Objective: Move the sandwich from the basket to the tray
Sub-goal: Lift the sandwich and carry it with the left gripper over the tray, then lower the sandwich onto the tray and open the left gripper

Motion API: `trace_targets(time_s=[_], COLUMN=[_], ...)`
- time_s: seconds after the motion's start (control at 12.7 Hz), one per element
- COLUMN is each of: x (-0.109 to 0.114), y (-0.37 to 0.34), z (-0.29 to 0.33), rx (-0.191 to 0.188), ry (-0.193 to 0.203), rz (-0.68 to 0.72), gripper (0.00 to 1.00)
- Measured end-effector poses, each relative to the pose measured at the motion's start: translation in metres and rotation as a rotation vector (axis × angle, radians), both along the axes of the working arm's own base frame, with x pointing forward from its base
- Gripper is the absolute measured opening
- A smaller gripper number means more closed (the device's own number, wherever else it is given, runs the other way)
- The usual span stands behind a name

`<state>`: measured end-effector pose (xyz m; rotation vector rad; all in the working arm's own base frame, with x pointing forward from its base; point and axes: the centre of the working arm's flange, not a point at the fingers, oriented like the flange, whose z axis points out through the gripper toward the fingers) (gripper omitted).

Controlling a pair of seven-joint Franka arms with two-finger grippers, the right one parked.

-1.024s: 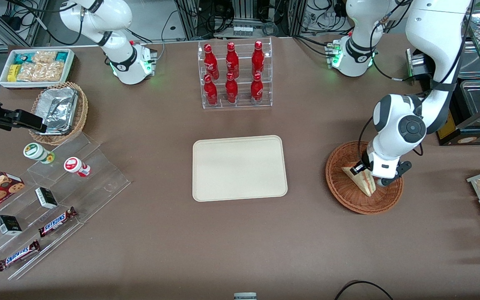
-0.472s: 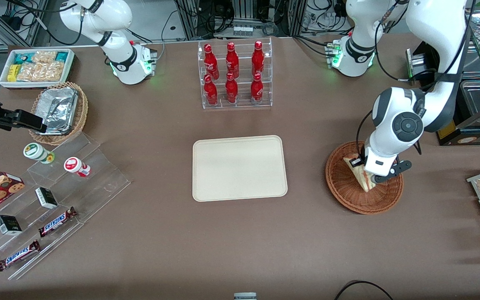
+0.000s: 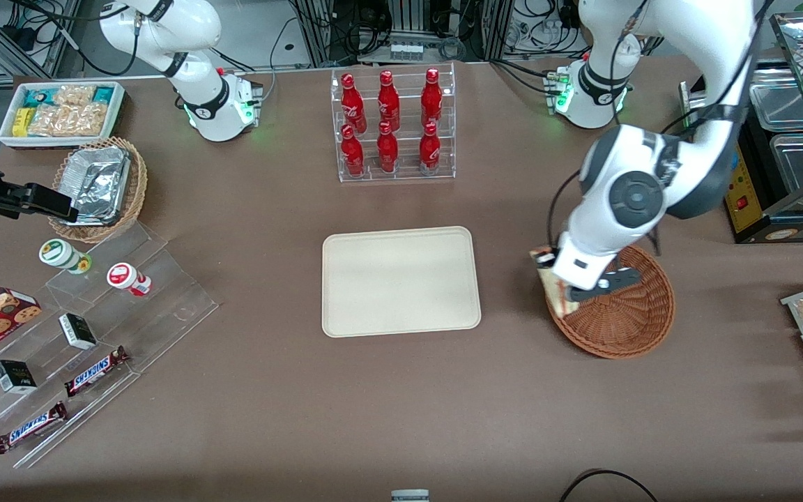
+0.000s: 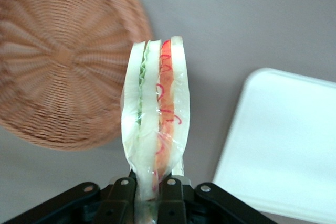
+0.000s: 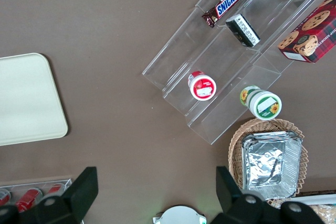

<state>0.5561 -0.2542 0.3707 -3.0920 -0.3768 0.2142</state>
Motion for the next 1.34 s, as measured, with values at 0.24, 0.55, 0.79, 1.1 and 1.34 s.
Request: trace_targets(time_s=[0.24, 0.55, 0.79, 1.1, 1.34], x=[-0.005, -0.015, -0.028, -0.038, -0.04], y=[-0.062, -0.149, -0.209, -0.268, -0.286], z=[-0.02, -0.043, -0.062, -0.096, -0.113], rx=[-0.016, -0.033, -0.048, -0.081, -0.07], ry=[0.015, 0.018, 0.017, -0.004, -0.032], rz=[-0.089, -0.122, -0.133, -0.111, -0.098], gripper=[0.15, 0.15, 0.15, 0.15, 0.15])
